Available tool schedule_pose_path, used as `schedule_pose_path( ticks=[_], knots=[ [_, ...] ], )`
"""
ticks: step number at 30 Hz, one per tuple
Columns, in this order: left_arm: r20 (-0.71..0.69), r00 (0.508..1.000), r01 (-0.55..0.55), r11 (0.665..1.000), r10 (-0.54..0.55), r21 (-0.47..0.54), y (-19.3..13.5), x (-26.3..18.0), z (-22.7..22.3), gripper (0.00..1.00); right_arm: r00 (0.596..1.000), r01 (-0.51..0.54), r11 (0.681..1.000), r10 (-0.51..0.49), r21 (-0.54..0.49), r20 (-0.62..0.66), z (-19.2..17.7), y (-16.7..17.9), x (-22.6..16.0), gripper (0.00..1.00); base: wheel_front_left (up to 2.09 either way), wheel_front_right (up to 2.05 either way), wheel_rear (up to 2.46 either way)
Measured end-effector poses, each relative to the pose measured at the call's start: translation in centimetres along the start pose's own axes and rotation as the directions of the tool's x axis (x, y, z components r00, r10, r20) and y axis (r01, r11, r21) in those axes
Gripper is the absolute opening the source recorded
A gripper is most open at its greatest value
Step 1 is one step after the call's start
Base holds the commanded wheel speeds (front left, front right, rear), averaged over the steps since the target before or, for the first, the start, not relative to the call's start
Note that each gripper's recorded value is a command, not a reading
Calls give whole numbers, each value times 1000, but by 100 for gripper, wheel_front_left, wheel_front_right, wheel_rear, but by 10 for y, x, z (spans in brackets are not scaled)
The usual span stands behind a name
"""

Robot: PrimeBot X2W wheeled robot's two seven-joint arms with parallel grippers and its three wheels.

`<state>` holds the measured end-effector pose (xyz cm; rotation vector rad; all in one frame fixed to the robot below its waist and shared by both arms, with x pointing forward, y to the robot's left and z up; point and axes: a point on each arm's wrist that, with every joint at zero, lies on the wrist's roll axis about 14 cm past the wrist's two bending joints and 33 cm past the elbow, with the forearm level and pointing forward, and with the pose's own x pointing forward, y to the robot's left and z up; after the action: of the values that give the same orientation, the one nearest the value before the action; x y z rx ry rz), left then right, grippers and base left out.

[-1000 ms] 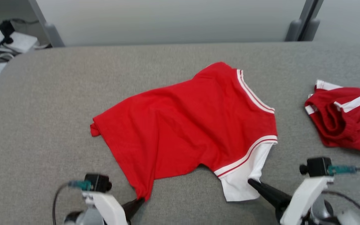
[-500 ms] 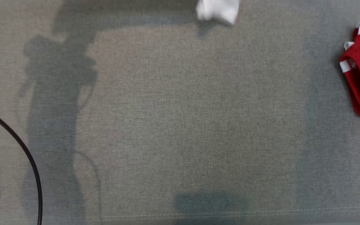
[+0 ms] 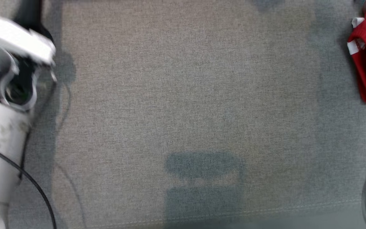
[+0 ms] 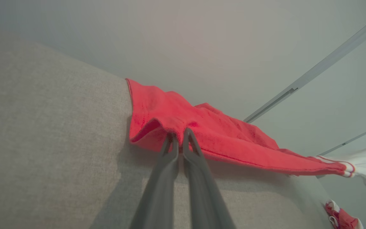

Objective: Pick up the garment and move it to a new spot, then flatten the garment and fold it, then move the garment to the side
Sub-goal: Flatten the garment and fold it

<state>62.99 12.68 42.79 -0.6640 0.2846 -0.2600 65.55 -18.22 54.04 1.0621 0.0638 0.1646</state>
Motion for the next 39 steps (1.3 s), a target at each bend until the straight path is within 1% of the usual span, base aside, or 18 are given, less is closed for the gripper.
schedule_pose_path(
  ticks=[1, 3, 4, 7, 8, 10, 16, 21, 22, 24, 30, 31, 32, 36, 39],
  knots=[
    [-35, 999, -16, 1000, 15, -14, 6, -8, -18, 0, 999, 25, 1000, -25, 15, -37, -9, -13, -10, 0, 0, 0, 0],
    [-65, 997, -41, 999, 40, -26, 13, -24, -39, 0, 992, 62, 998, -58, 32, -113, -24, -31, -32, 0, 0, 0, 0],
    [-67, 997, -52, 998, 50, -40, 16, -31, -44, 0, 988, 67, 996, -58, 55, -146, -29, -35, -42, 0, 0, 0, 0],
    [-64, 996, -64, 998, 63, -11, 18, -47, -47, 0, 975, 71, 992, -46, 108, -217, -41, -36, -70, 0, 0, 0, 0],
    [-39, 995, -88, 996, 86, -32, 21, -61, -47, 0, 968, 80, 989, -48, 121, -247, -43, -38, -90, 0, 0, 0, 0],
    [-51, 994, -98, 995, 96, -25, 21, -74, -53, 0, 961, 95, 988, -60, 118, -270, -45, -40, -109, 0, 0, 0, 0],
    [-81, 988, -132, 991, 131, -7, 18, -121, -70, 0, 958, 140, 980, -97, 143, -271, -45, -42, -159, 0, 0, 0, 0],
    [-90, 982, -172, 985, 168, -29, 16, -162, -80, 0, 953, 149, 977, -101, 155, -285, -49, -35, -193, 0, 0, 0, 0],
    [-90, 982, -172, 985, 168, -29, 16, -162, -80, 0, 953, 149, 977, -101, 155, -285, -49, -35, -193, 0, 0, 0, 0],
    [-98, 979, -183, 983, 179, -30, 15, -177, -86, 0, 952, 155, 975, -104, 158, -288, -51, -33, -206, 0, 0, 0, 0],
    [-58, 976, -208, 978, 208, -7, 18, -210, -80, 0, 942, 179, 974, -129, 138, -311, -64, -34, -240, 0, 0, 0, 0],
    [-50, 975, -217, 976, 216, -16, 19, -215, -81, 0, 939, 185, 973, -134, 137, -317, -68, -35, -245, 0, 0, 0, 0],
    [-47, 973, -226, 974, 225, -27, 19, -220, -83, 0, 936, 191, 972, -138, 140, -323, -71, -36, -249, 0, 0, 0, 0],
    [-47, 968, -249, 969, 248, -5, 24, -239, -90, 0, 928, 211, 967, -153, 140, -339, -80, -39, -265, 0, 0, 0, 0],
    [-45, 965, -259, 966, 259, -13, 25, -246, -95, 0, 922, 225, 966, -169, 126, -349, -84, -43, -274, 0, 0, 0, 0]
  ],
)
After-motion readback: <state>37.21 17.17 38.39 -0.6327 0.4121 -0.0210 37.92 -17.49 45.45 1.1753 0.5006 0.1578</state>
